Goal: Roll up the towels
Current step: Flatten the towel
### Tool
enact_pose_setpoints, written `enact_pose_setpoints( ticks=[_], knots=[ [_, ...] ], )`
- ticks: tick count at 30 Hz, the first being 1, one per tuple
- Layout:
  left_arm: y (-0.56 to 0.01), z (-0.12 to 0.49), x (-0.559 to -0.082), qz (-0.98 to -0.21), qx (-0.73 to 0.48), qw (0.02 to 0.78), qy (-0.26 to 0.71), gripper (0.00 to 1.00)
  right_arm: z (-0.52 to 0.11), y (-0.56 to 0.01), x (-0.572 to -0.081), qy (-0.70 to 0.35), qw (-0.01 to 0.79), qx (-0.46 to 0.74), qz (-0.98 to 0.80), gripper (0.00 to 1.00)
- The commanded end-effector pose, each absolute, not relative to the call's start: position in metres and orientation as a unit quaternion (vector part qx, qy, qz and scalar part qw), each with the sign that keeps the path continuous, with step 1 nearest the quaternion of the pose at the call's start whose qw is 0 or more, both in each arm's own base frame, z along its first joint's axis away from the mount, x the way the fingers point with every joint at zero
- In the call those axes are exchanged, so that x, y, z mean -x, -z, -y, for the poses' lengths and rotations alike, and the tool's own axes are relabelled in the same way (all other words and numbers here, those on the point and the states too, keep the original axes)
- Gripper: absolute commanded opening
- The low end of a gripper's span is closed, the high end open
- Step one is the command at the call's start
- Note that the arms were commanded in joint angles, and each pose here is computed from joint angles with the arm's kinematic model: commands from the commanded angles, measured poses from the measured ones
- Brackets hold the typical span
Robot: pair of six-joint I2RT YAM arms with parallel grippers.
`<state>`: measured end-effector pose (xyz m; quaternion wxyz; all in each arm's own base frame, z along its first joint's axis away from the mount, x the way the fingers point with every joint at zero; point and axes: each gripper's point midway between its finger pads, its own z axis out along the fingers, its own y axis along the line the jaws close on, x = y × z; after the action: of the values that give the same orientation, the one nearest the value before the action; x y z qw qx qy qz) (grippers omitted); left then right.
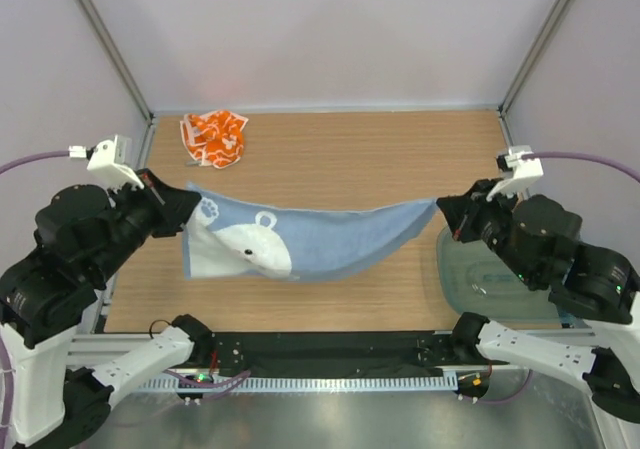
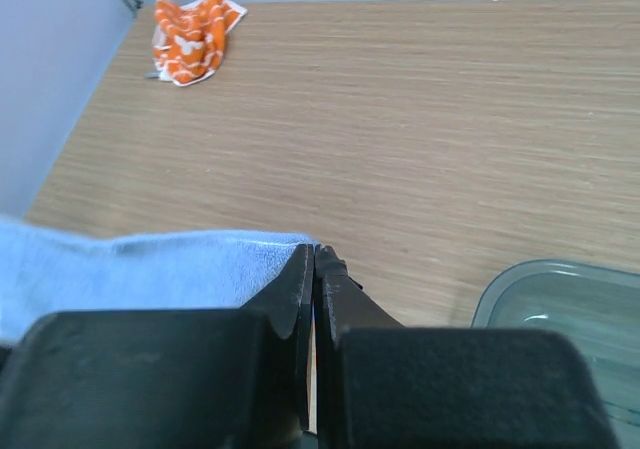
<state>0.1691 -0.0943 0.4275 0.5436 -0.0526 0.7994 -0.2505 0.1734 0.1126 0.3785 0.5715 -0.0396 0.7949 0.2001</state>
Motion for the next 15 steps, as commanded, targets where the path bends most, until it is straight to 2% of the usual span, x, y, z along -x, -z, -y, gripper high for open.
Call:
enact_pose_setpoints(
  ticks=[1, 5, 6, 9, 10, 12, 13, 15],
  knots=[
    [-0.377, 0.088, -0.184, -0.864, 0.06, 0.474, 0.157, 0.03, -0.123, -0.368, -0.205, -0.121, 0.563, 0.02, -0.817, 0.01],
    [-0.337, 0.102, -0.226, -0.888, 0.058, 0.446, 0.097, 0.05, -0.144, -0.339, -0.242, -0.071, 0.539, 0.02, -0.839, 0.01],
    [-0.31, 0.112, -0.239, -0.904, 0.052, 0.416, 0.089, 0.06, -0.153, -0.319, -0.257, -0.066, 0.523, 0.018, -0.85, 0.01],
    [-0.279, 0.125, -0.269, -0.91, 0.061, 0.399, 0.098, 0.11, -0.155, -0.26, -0.302, -0.09, 0.464, -0.021, -0.881, 0.01],
    [-0.247, 0.125, -0.276, -0.925, 0.066, 0.366, 0.081, 0.11, -0.158, -0.245, -0.31, -0.101, 0.448, -0.03, -0.888, 0.01],
    [-0.225, 0.113, -0.302, -0.924, 0.107, 0.36, 0.075, 0.11, -0.156, -0.206, -0.337, -0.082, 0.424, -0.045, -0.901, 0.01],
    [-0.193, 0.111, -0.31, -0.937, 0.12, 0.321, 0.071, 0.08, -0.156, -0.195, -0.345, -0.073, 0.416, -0.045, -0.905, 0.01],
    [-0.17, 0.107, -0.331, -0.94, 0.138, 0.306, 0.067, 0.04, -0.156, -0.178, -0.366, -0.061, 0.404, -0.048, -0.911, 0.01]
  ],
)
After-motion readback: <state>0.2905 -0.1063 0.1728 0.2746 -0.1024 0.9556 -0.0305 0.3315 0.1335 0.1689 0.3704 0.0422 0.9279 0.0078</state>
